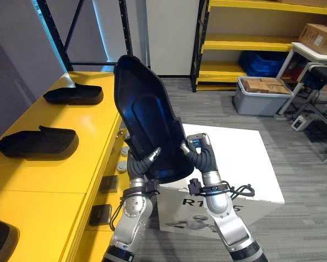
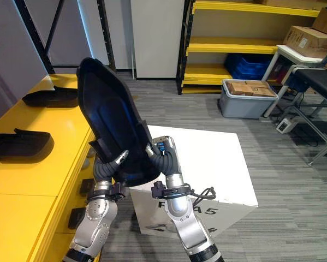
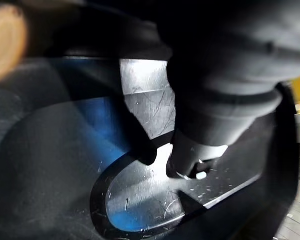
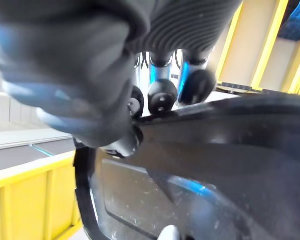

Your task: Walk over and take plastic housings, then place them on the shelf

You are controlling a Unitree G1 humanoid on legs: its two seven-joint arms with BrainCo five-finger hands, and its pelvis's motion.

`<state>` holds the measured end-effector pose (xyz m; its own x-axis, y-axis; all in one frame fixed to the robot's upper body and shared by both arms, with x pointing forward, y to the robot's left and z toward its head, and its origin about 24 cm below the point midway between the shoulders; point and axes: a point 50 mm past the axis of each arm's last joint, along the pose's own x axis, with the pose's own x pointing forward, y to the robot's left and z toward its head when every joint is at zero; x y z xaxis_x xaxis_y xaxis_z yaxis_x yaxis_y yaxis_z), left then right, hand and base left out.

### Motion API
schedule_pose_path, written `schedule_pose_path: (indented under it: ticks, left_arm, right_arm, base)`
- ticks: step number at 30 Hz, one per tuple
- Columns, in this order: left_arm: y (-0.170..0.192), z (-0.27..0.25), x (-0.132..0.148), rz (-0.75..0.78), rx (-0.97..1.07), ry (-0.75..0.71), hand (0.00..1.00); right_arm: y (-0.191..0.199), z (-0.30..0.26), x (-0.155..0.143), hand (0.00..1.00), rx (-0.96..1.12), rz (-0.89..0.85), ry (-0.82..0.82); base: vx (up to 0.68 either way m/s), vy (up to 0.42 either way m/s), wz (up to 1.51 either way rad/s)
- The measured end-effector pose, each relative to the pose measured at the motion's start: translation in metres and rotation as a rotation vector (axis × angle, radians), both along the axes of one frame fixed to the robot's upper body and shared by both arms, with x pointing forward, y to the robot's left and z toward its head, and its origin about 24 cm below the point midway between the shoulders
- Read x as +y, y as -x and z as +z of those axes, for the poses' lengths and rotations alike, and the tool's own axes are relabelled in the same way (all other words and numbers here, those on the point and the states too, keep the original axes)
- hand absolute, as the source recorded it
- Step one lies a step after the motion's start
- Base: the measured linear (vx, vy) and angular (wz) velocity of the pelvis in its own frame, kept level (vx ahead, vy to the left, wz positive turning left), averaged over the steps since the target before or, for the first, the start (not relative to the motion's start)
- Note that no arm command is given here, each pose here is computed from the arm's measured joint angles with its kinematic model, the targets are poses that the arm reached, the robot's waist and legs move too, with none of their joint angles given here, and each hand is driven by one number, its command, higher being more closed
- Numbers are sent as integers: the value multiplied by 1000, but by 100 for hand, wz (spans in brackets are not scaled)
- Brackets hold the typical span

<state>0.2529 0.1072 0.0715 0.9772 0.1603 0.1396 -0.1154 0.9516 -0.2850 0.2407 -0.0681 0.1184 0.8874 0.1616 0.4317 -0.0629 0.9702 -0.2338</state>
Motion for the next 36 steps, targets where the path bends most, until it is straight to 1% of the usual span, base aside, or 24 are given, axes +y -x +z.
schedule_pose_path:
  ticks: [4,9,14,15,17,18,19,20,22,23,24,25,30,32,34,36]
  left_arm:
    - [-1,0,3,-4,-6,-6,100]
    - [1,8,3,-26,-47,-47,100]
    - [10,29,-5,-84,-165,-89,100]
    - [10,31,-6,-92,-176,-96,100]
    - [12,35,-10,-124,-206,-142,100]
    - [12,35,-8,-115,-205,-150,100]
    - [15,31,6,-64,-196,-141,100]
    - [21,21,25,-2,-153,-166,100]
    - [32,7,50,87,-82,-178,100]
    - [40,-1,69,159,-32,-183,100]
    - [44,-4,75,187,-16,-191,100]
    - [48,-7,81,205,0,-203,100]
    - [58,7,78,181,-59,-209,100]
    - [60,10,78,177,-83,-213,100]
    - [64,8,81,185,-73,-217,100]
    - [67,5,82,188,-55,-215,100]
  right_arm:
    - [1,-2,-2,0,4,7,3]
    - [-1,6,-17,0,-40,-4,8]
    - [6,37,-48,0,-203,-37,-15]
    - [7,40,-52,0,-218,-37,-17]
    - [11,43,-69,0,-254,-66,-22]
    - [13,45,-76,0,-264,-88,-43]
    - [16,51,-108,0,-297,-238,-106]
    - [24,55,-156,0,-328,-460,-158]
    - [38,53,-201,0,-338,-673,-186]
    - [46,43,-222,0,-295,-769,-171]
    - [49,36,-230,0,-259,-801,-157]
    - [56,20,-240,0,-180,-848,-145]
    - [70,-50,-263,0,171,-953,-143]
    - [85,-89,-274,0,352,-1024,-186]
    - [94,-113,-275,0,467,-1042,-245]
    - [108,-140,-269,0,588,-1046,-286]
  base:
    - [0,0,0]
    - [0,0,0]
    - [0,0,0]
    - [0,0,0]
    - [0,0,0]
    - [0,0,0]
    - [0,0,0]
    - [0,0,0]
    - [0,0,-2]
    - [0,0,-5]
    - [0,0,-11]
    - [0,0,-17]
    - [1,-5,-9]
    - [0,0,0]
    - [0,0,0]
    - [0,0,0]
